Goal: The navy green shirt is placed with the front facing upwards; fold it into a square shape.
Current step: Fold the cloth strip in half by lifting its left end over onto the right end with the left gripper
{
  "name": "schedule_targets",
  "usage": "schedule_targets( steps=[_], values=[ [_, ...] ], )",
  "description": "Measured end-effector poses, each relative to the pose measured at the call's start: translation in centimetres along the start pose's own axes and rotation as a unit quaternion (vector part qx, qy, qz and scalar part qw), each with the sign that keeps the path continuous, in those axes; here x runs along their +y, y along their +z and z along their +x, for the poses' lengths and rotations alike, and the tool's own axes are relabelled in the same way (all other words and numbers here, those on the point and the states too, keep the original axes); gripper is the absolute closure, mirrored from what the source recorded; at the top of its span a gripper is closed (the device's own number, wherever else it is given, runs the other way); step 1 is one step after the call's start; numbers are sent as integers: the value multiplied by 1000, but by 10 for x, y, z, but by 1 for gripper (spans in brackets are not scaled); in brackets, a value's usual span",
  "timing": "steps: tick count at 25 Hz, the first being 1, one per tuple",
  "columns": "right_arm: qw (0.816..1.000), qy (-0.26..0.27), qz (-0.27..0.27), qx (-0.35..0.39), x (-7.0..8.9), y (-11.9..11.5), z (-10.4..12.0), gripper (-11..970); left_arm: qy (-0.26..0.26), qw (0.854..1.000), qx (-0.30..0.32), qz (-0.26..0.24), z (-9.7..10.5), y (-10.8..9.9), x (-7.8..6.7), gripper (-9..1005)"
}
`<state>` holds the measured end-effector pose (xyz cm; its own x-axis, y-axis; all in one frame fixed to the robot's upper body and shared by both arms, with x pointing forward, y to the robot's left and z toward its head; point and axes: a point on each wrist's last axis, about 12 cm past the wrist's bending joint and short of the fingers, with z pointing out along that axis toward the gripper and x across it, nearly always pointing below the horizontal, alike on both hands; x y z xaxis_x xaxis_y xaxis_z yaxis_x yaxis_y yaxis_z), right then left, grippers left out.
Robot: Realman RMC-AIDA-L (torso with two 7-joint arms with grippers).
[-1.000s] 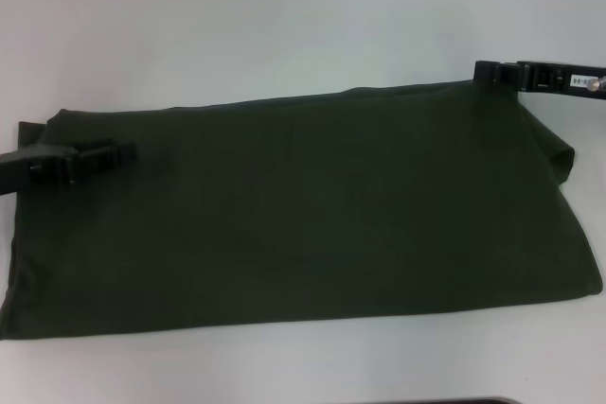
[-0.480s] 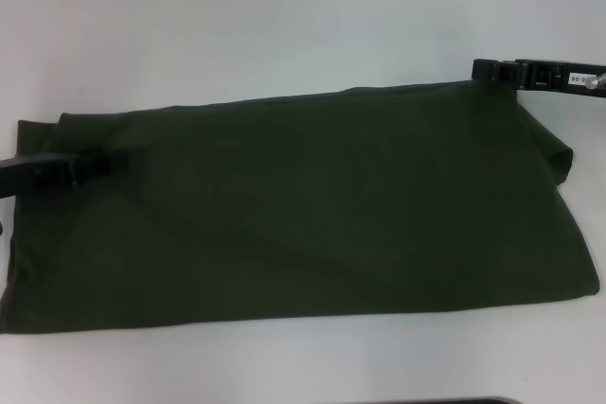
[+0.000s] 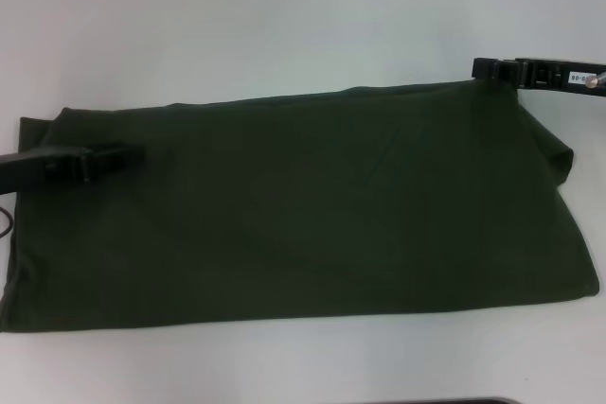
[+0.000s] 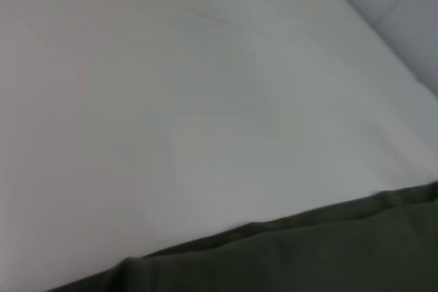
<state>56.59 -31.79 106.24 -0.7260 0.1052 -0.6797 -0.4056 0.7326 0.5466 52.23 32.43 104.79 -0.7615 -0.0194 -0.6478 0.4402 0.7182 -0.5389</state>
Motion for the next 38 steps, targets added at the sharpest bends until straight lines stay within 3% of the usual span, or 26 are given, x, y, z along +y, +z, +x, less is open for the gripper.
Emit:
schedule_targets(
  steps=[9,16,38],
  values=[
    [1000,1,3,1,-1,-1,2,940,20,998,9,53,-7,-16,-10,526],
    [1000,4,5,2,-2,-2,5,940,17,999,25,40,1,-27,-4,525],
    [1000,3,0,8,-1,-2,7,939,9,998,58,22,15,-24,-1,554]
  ],
)
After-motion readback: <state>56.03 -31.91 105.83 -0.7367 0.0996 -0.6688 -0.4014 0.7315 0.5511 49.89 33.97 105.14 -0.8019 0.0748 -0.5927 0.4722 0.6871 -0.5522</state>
